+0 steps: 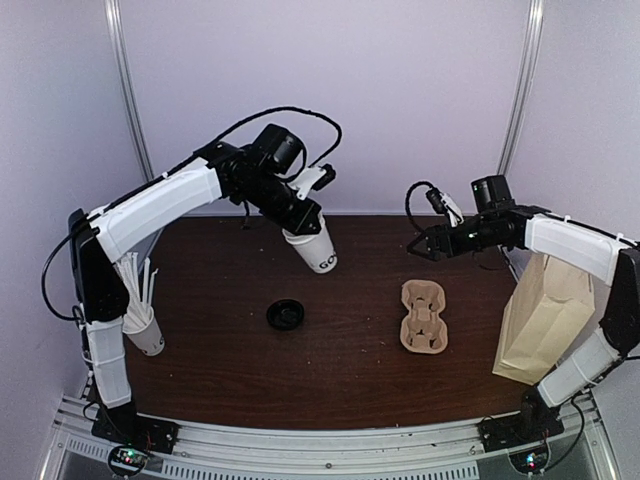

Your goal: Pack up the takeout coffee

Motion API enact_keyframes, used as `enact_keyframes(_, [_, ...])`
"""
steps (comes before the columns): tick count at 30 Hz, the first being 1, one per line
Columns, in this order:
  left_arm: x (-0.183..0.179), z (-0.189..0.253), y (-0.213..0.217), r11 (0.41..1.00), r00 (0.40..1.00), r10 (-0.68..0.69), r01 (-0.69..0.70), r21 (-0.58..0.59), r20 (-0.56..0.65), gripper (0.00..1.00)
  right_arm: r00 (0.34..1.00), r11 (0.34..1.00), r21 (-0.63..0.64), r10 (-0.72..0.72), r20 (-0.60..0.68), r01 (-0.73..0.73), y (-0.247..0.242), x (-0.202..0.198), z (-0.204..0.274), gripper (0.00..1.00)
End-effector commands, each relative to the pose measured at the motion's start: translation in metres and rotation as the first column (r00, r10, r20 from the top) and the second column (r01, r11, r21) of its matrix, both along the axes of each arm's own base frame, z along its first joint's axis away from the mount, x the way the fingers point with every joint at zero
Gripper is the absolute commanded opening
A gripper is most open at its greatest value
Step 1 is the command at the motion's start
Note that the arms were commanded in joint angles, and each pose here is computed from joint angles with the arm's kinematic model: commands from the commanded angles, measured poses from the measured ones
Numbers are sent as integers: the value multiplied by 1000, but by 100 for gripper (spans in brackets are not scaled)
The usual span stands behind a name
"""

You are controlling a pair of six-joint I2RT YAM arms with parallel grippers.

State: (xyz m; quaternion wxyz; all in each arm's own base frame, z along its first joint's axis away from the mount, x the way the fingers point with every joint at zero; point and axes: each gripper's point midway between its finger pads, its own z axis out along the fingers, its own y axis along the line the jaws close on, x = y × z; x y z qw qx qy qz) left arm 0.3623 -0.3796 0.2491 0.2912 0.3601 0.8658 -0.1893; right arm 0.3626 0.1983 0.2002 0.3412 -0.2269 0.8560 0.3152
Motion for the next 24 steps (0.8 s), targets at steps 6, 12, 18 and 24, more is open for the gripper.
enact_keyframes(6, [-41, 17, -46, 964, 1000, -22, 18, -264, -14, 0, 979, 984, 176, 28, -201, 8, 61, -5, 18, 90])
enact_keyframes(12, [-54, 16, -57, 956, 998, -48, 35, -292, -37, 0, 966, 981, 176, 126, -225, -87, 96, -20, 20, 100])
enact_keyframes(18, [-59, 16, -62, 946, 998, -29, 12, -324, -49, 0, 954, 978, 178, 154, -259, -109, 113, -21, 11, 100])
enact_keyframes(24, [-62, 20, -62, 937, 997, -27, 1, -349, -68, 0, 947, 964, 223, 199, -253, -143, 123, -19, 22, 100])
